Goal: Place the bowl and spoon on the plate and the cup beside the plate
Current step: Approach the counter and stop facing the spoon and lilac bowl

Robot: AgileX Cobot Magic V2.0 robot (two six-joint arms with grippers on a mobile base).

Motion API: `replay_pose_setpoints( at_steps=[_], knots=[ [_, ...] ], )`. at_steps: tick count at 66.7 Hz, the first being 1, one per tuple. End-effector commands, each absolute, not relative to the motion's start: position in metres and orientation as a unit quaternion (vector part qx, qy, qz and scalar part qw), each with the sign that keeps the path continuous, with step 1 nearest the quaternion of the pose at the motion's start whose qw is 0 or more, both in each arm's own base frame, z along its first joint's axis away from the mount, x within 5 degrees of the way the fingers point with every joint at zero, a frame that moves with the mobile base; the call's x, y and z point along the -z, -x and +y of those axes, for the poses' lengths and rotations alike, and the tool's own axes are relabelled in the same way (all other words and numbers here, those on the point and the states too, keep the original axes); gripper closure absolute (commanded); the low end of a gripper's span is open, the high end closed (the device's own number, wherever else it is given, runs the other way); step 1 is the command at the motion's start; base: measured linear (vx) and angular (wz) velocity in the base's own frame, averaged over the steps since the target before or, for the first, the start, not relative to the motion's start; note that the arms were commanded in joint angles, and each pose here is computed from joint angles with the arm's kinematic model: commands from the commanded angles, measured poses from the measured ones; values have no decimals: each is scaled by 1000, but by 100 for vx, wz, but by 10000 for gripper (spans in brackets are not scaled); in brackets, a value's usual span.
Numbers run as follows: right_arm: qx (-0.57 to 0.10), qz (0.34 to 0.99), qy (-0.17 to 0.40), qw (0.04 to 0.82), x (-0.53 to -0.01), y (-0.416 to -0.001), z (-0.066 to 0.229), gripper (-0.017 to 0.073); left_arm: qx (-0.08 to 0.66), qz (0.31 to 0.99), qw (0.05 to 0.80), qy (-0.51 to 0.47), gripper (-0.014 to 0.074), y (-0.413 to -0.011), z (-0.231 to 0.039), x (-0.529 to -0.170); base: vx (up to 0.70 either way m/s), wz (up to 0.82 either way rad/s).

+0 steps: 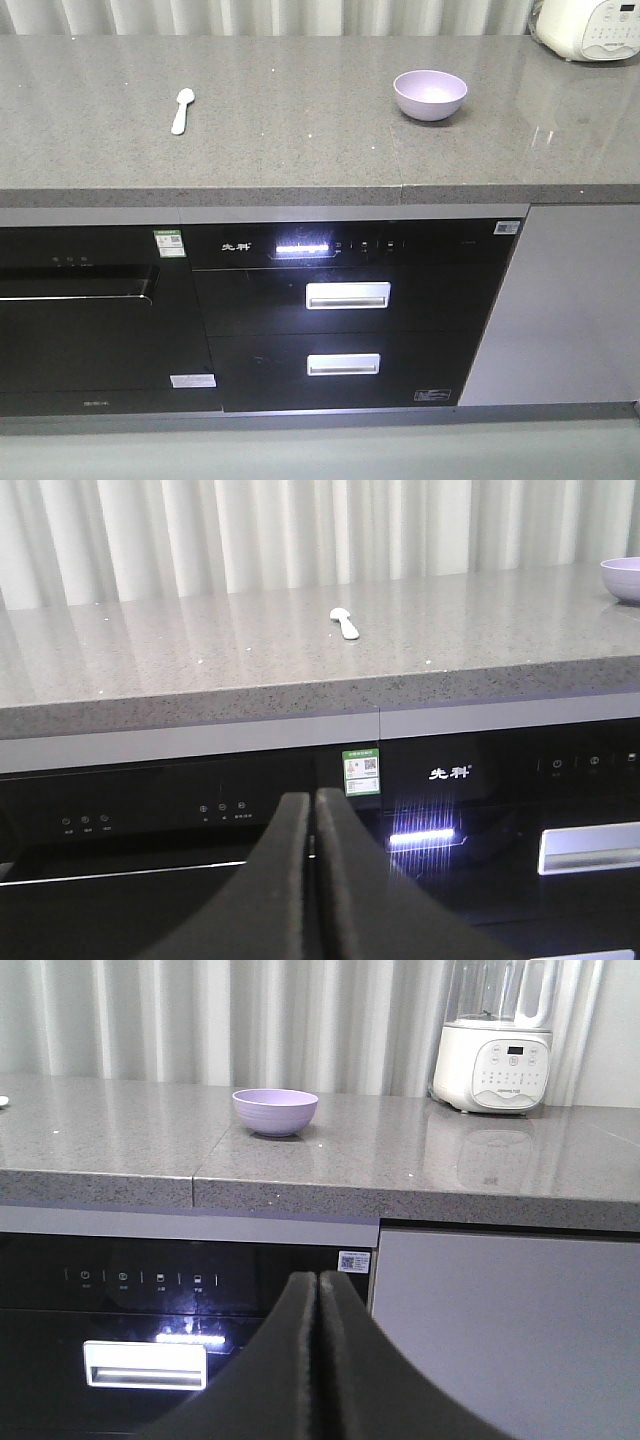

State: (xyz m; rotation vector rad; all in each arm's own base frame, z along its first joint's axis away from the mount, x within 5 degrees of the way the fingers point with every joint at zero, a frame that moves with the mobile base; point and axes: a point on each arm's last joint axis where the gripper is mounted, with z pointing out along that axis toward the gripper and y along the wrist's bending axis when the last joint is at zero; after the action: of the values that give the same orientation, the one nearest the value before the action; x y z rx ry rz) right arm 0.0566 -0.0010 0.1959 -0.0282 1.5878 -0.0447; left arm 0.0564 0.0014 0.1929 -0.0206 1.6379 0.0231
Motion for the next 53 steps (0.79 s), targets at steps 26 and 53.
replay_pose_setpoints(
  at_steps=[26, 53],
  knots=[
    [23, 689, 17, 725, -200, -56, -1, 566, -7, 694, 720, 11, 600, -55, 1, -206, 14, -2],
    [23, 689, 17, 725, -200, -56, -1, 566, -7, 694, 720, 11, 600, -55, 1, -206, 15, 3]
  ],
)
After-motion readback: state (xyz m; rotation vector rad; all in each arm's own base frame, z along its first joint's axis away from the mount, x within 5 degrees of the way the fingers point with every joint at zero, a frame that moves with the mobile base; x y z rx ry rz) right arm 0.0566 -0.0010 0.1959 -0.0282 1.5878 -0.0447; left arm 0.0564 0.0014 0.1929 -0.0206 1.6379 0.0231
